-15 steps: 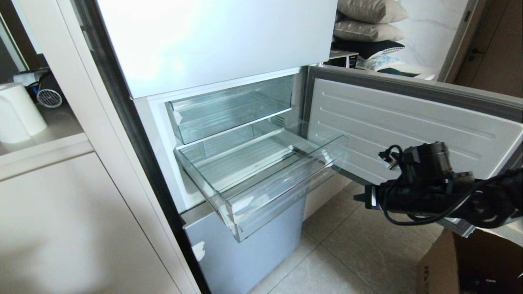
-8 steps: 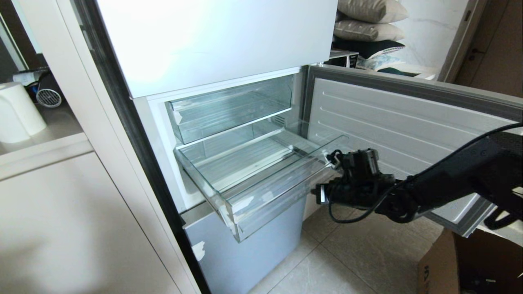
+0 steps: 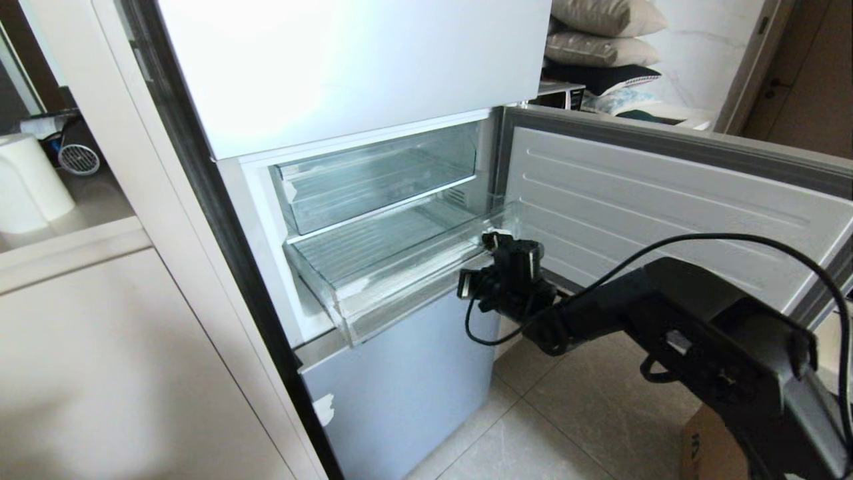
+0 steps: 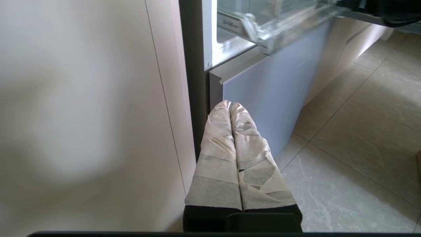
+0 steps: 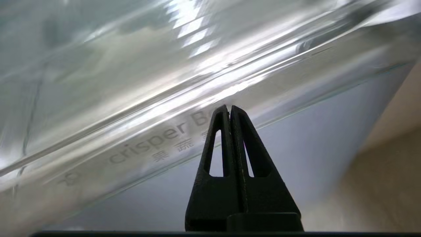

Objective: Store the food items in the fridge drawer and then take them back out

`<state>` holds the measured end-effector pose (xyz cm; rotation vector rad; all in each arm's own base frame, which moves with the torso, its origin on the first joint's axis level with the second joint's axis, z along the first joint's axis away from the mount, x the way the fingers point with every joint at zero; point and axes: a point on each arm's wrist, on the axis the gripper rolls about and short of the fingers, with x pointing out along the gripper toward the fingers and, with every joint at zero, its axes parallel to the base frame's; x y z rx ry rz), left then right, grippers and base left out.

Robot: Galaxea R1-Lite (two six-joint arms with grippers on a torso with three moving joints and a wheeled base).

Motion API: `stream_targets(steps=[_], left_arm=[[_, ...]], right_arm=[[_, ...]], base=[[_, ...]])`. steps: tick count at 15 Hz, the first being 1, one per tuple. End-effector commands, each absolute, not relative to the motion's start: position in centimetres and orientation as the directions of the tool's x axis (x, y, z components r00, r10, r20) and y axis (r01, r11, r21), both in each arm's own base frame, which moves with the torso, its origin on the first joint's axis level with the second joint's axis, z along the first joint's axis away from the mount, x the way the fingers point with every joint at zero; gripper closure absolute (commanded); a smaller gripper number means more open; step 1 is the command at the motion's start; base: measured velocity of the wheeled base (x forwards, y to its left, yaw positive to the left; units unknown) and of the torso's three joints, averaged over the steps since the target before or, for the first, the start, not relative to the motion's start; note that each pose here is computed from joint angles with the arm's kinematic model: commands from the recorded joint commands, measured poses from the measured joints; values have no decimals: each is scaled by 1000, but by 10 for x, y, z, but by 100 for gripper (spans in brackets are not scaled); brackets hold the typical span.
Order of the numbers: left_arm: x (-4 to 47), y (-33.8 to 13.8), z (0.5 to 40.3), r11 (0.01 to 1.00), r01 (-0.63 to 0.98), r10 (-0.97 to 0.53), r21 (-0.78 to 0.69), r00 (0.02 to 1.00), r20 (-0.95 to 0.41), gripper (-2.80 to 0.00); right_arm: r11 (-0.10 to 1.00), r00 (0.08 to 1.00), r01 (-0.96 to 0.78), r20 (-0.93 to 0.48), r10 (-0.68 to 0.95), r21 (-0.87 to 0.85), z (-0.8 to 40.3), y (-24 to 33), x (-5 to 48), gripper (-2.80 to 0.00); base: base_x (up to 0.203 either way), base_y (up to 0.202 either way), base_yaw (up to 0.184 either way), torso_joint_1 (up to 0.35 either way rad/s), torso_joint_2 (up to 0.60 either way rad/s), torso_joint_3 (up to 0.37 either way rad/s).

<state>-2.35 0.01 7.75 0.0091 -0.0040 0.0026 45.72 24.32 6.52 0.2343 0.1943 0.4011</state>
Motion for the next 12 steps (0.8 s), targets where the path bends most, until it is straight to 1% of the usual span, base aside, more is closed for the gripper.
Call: stream_targets(steps=[1,2,4,6,7,9,12], left_arm=[[-24,0,78,1000,-3,3,9,1000,5,0],[-24,0,78,1000,-3,3,9,1000,5,0],[-24,0,78,1000,-3,3,9,1000,6,0],[-24,0,78,1000,-3,3,9,1000,5,0],[-24,0,78,1000,-3,3,9,1000,5,0],[-24,0,78,1000,-3,3,9,1000,5,0],[-24,0,78,1000,-3,3,9,1000,5,0]], right_arm=[[900,915,-344,-119,385,267,43,253,454,0],[897,911,-347,-129,392,273,43,251,444,0],[883,905,-368,-107,412,292,50,251,435,0],[857,891,-416,-51,451,304,58,262,442,0],[850,887,-430,-36,461,303,53,269,448,0],[848,882,-438,-41,470,298,40,276,454,0],[847,873,-442,-76,482,295,60,274,430,0]], base=[[0,0,0,0,0,0],[0,0,0,0,0,0],[0,0,0,0,0,0],[0,0,0,0,0,0],[0,0,0,0,0,0],[0,0,0,0,0,0],[0,0,0,0,0,0]])
